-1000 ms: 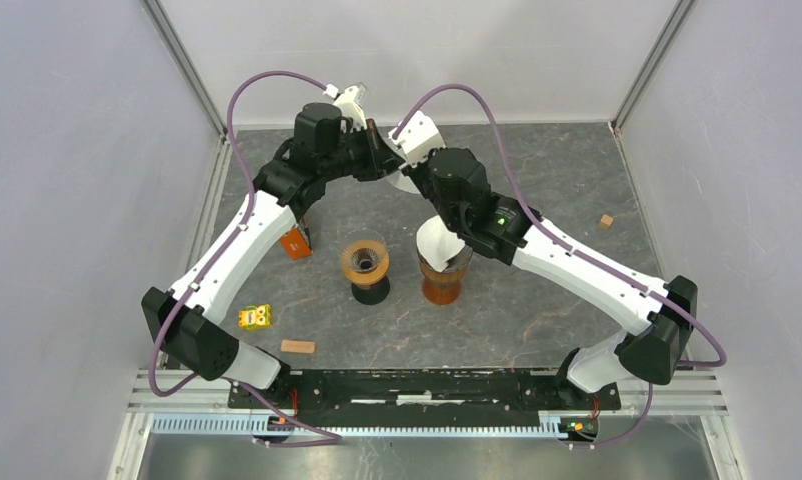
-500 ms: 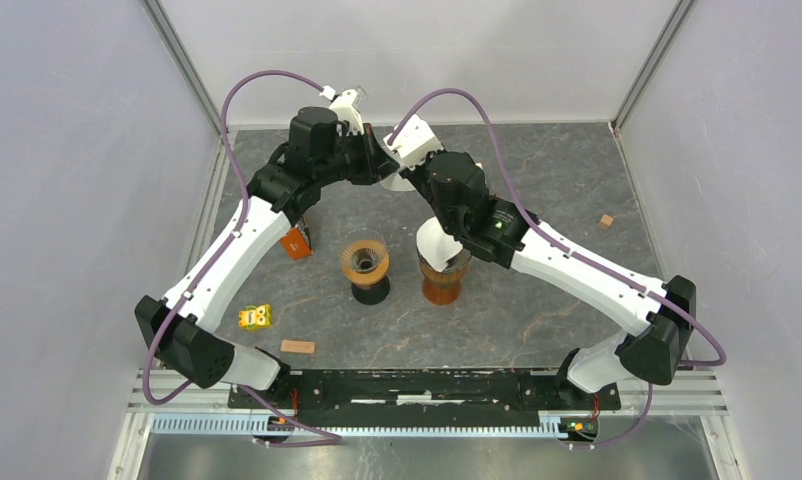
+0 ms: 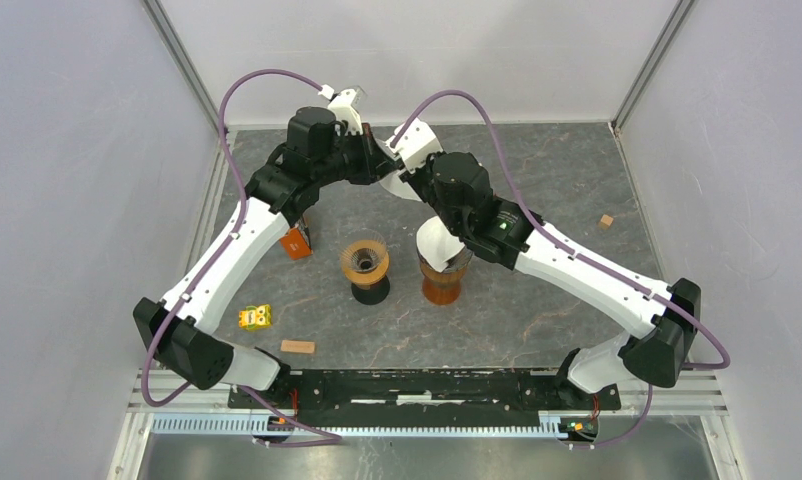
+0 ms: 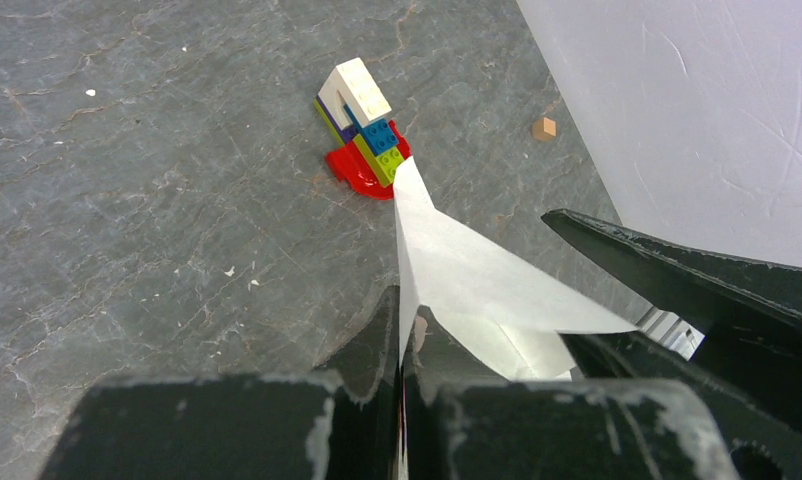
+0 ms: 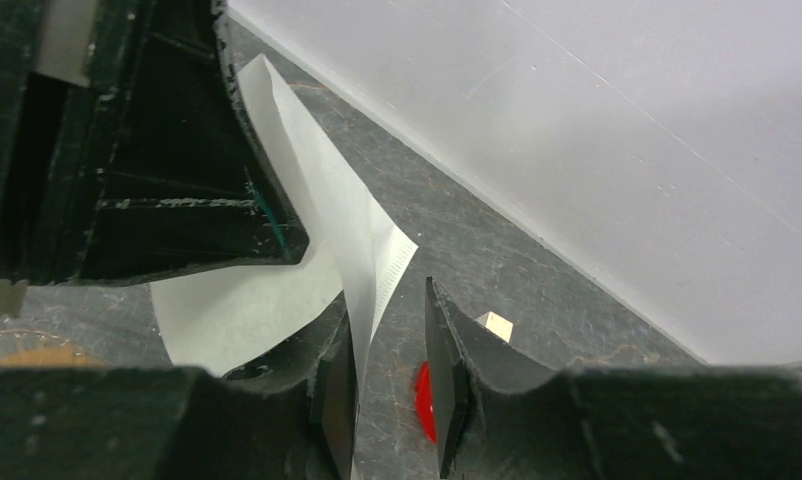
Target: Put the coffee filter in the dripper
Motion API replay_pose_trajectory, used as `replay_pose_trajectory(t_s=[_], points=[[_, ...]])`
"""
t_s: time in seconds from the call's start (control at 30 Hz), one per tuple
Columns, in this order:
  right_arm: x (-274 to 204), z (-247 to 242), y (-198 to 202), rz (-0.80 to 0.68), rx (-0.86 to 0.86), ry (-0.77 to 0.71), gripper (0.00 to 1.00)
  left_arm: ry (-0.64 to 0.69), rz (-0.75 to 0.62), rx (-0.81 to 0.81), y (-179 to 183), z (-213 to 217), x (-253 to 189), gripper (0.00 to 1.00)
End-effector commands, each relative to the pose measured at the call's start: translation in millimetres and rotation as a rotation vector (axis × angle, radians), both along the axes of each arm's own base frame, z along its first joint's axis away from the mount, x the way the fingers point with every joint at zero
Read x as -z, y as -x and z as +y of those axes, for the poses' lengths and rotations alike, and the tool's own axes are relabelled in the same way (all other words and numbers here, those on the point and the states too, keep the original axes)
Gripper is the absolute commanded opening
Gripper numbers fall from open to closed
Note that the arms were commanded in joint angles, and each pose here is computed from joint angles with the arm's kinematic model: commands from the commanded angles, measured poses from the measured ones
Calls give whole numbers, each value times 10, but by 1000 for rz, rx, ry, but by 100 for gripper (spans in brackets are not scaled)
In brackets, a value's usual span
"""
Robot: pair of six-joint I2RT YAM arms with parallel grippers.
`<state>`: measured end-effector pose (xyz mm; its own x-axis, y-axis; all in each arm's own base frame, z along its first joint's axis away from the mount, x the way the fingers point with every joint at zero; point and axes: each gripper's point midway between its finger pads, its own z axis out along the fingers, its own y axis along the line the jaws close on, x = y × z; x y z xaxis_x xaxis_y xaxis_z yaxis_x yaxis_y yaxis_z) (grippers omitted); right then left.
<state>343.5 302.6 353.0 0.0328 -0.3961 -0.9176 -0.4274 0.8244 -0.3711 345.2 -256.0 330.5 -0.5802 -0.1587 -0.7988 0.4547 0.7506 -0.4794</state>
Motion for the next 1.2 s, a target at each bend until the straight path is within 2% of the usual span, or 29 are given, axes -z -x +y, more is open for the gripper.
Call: replay_pose_trajectory(t_s=[0.0,0.33,0.6,0.87,0.9,1.03,1.17], points=[[-129,54,45,-6,-46,-44,36,-25,-92,38,57,18,-171,2],[-7,108,-75,12,-5,3,35,-47,-120,62,134,2,-185,3],[-29,13,-139,-11,59,27,21,-51,-124,71,168,-8,-183,3],[-81,-57,-132,-23,84,17,13,-89,-142,51,120,42,-132,3],[-94,-62,-125,-24,85,9,11,-93,-141,48,111,45,-116,5],[-126,-35,-105,-9,80,-39,4,-58,-149,70,126,-16,-137,29],[-130,8,-106,14,77,-71,0,-22,-134,85,123,-86,-148,41]])
